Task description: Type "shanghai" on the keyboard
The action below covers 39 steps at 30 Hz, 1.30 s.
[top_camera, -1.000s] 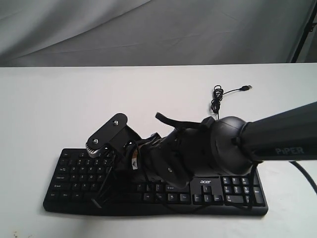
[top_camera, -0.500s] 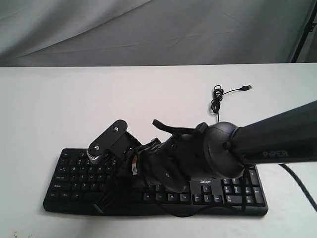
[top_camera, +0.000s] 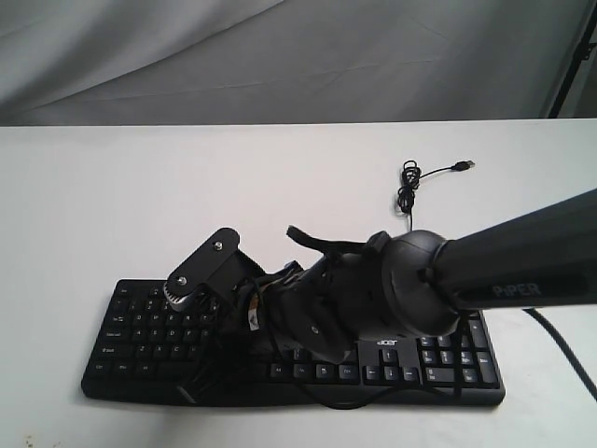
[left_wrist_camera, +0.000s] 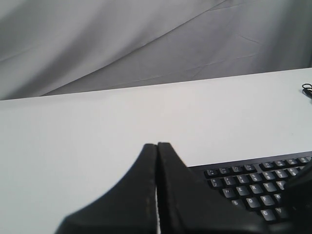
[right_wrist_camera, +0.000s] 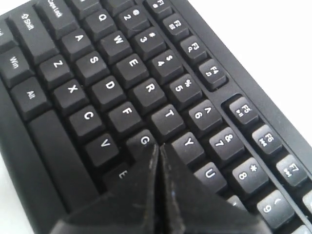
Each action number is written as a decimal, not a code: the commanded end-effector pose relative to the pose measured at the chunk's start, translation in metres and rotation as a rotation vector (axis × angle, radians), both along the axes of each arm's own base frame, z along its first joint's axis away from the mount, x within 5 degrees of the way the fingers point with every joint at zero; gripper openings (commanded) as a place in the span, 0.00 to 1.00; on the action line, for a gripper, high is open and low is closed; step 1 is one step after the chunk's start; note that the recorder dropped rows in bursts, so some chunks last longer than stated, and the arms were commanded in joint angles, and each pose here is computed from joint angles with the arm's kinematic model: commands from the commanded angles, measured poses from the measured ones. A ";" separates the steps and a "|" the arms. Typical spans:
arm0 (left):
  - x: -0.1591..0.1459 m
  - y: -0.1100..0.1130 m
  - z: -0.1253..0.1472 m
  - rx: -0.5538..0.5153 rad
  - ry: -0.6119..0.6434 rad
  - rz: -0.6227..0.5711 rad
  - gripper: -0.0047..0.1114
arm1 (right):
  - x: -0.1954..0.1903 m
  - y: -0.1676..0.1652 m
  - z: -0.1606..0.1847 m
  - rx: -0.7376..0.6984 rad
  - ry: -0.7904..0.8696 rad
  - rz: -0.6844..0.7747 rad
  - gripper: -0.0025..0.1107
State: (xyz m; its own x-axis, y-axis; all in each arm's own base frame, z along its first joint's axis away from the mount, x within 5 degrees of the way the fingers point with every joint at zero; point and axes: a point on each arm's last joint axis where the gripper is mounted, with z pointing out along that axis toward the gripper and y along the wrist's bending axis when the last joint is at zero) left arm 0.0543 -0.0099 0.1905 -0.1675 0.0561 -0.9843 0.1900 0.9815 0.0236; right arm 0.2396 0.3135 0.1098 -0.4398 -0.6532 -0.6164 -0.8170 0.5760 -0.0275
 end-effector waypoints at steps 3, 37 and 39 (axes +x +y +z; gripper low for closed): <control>0.000 0.000 -0.001 -0.003 -0.003 -0.004 0.04 | -0.002 -0.003 -0.004 -0.039 0.015 0.018 0.02; 0.000 0.000 -0.001 -0.003 -0.003 -0.004 0.04 | 0.005 0.092 0.007 0.041 -0.043 0.135 0.02; 0.000 0.000 -0.001 -0.003 -0.003 -0.004 0.04 | 0.005 0.092 0.006 0.033 -0.043 0.140 0.02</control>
